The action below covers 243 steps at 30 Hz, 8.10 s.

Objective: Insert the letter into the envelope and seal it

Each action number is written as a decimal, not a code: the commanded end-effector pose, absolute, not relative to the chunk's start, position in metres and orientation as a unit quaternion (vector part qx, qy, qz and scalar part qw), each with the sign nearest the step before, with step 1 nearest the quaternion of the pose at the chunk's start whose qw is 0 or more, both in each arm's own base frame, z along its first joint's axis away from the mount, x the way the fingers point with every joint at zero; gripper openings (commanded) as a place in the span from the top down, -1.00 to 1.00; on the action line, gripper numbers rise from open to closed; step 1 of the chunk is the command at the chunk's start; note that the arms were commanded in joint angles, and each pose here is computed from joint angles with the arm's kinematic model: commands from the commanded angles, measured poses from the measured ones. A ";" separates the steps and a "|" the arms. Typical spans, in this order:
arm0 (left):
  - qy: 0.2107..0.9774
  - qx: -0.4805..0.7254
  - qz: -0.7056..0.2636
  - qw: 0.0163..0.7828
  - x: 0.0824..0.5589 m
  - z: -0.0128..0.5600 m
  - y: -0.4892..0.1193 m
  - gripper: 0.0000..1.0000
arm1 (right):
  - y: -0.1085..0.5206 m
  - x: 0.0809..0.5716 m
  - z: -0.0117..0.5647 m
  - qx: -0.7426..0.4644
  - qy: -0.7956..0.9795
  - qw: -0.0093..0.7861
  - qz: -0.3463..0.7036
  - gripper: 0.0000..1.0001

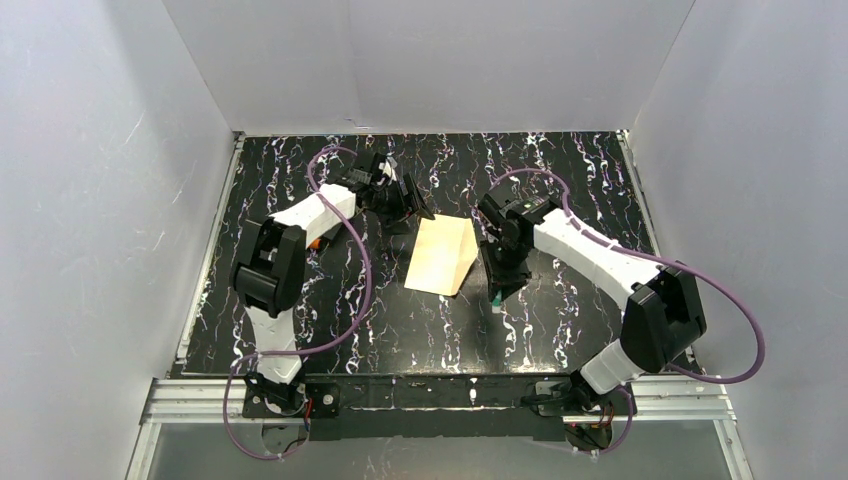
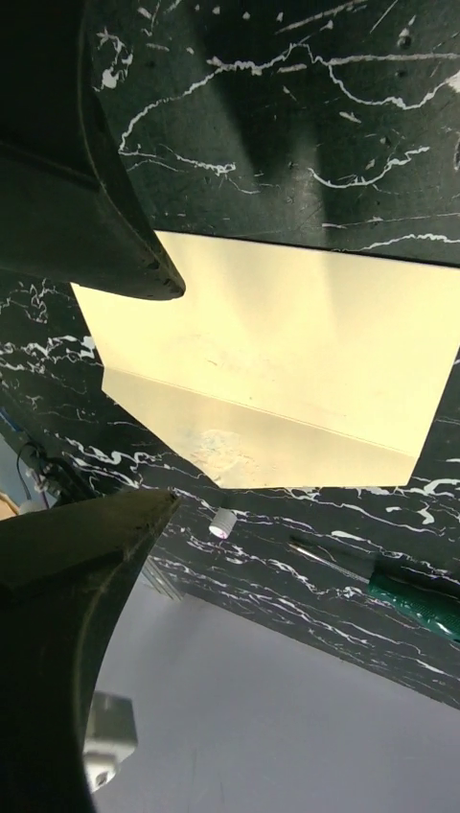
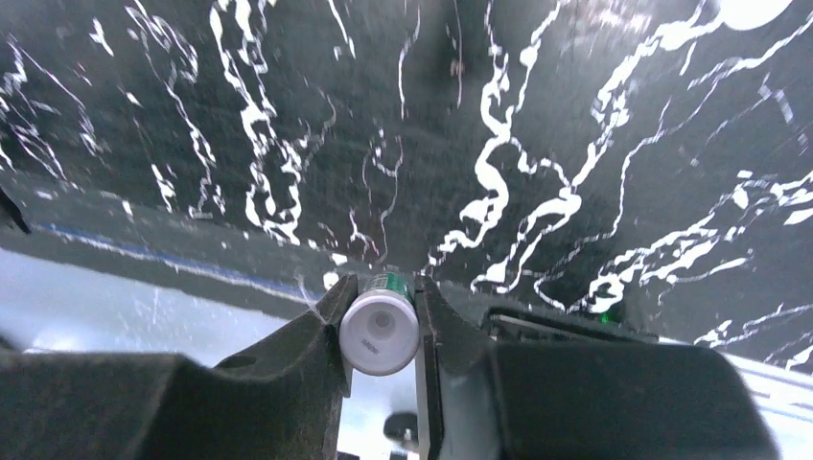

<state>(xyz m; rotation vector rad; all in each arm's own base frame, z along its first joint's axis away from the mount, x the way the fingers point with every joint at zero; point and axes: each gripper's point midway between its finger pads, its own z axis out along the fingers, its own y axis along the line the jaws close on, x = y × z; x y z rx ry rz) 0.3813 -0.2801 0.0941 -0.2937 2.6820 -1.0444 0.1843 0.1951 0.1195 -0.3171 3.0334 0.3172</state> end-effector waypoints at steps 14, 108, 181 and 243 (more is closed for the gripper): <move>0.960 -0.031 -0.223 0.168 0.362 0.088 -0.225 -0.62 | 0.140 0.157 0.066 -0.147 0.979 -0.139 -0.028 0.85; 0.970 -0.059 -0.236 -0.018 0.320 0.009 -0.261 0.93 | 0.283 0.329 0.002 -0.149 0.967 0.207 0.025 0.38; 0.889 -0.232 -0.380 -0.106 0.368 -0.044 -0.269 1.00 | 0.286 0.262 -0.031 -0.324 0.927 0.185 0.030 0.59; 0.896 -0.205 -0.383 -0.090 0.389 -0.037 -0.267 1.00 | 0.240 0.245 -0.034 -0.301 0.950 0.072 -0.033 0.74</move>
